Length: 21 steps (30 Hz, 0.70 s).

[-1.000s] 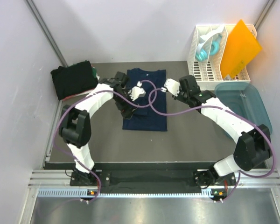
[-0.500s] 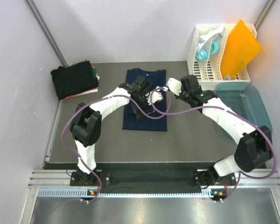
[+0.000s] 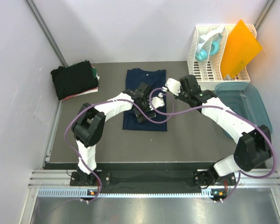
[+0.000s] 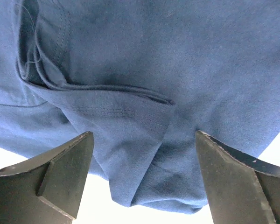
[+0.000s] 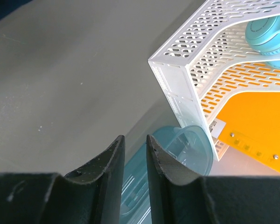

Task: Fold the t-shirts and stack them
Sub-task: Fold the folded rectangular tshirt in 1/3 of the way

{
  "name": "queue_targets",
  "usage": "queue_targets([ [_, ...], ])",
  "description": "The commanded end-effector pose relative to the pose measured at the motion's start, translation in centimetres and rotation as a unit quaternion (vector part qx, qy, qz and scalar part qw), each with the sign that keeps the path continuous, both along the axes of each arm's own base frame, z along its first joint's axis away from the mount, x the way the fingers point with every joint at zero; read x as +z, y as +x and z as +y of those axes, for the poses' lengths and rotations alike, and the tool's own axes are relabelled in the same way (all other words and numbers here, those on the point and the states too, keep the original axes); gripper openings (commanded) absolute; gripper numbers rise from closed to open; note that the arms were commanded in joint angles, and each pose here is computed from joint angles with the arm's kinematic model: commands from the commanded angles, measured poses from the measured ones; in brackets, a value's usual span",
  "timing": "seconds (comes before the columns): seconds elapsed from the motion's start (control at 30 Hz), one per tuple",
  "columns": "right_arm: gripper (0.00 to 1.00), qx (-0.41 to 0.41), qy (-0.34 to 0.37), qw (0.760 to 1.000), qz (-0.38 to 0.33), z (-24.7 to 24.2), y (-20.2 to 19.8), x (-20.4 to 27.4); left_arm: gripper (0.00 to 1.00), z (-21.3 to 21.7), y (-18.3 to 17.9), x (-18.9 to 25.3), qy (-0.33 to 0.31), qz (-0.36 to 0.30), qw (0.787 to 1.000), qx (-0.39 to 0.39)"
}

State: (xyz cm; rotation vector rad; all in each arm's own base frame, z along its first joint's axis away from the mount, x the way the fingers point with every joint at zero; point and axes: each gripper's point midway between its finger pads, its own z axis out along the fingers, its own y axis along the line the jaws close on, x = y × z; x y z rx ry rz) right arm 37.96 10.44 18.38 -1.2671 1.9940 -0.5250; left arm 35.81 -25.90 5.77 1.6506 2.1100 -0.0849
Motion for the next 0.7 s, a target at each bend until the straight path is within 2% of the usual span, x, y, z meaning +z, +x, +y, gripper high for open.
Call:
queue_targets([
  [0.0,0.25,0.001,0.027,0.999,-0.040,1.0,1.6,2.8,0.86,-0.6,1.2,0.2,-0.009,-0.028,1.000,-0.002],
  [0.13,0.25,0.002,0.029,0.999,-0.039,1.1,1.6,2.9,0.63,-0.7,1.3,-0.1,-0.006,-0.027,1.000,-0.004],
  [0.23,0.24,0.002,0.030,0.999,-0.038,1.1,1.6,2.8,0.54,-0.9,1.5,0.0,-0.008,-0.029,1.000,-0.003],
  [0.27,0.24,0.001,0.029,0.999,-0.039,1.1,1.7,2.8,0.47,-1.0,1.6,0.2,-0.011,-0.030,0.999,-0.003],
  [0.33,0.24,0.001,0.030,0.999,-0.040,1.1,1.7,2.8,0.40,-1.1,1.7,0.2,-0.011,-0.031,0.999,-0.004],
  [0.47,0.24,0.000,0.029,0.999,-0.043,1.1,1.8,3.0,0.14,-0.9,2.1,0.6,-0.005,-0.036,0.999,0.000],
  [0.5,0.24,-0.001,0.029,0.999,-0.043,1.1,1.9,2.9,0.00,-0.7,2.2,0.7,0.002,-0.041,0.999,0.006],
  [0.67,0.24,0.000,0.027,0.999,-0.042,1.2,2.0,2.7,0.00,0.4,3.4,2.1,0.015,-0.076,0.996,0.042],
])
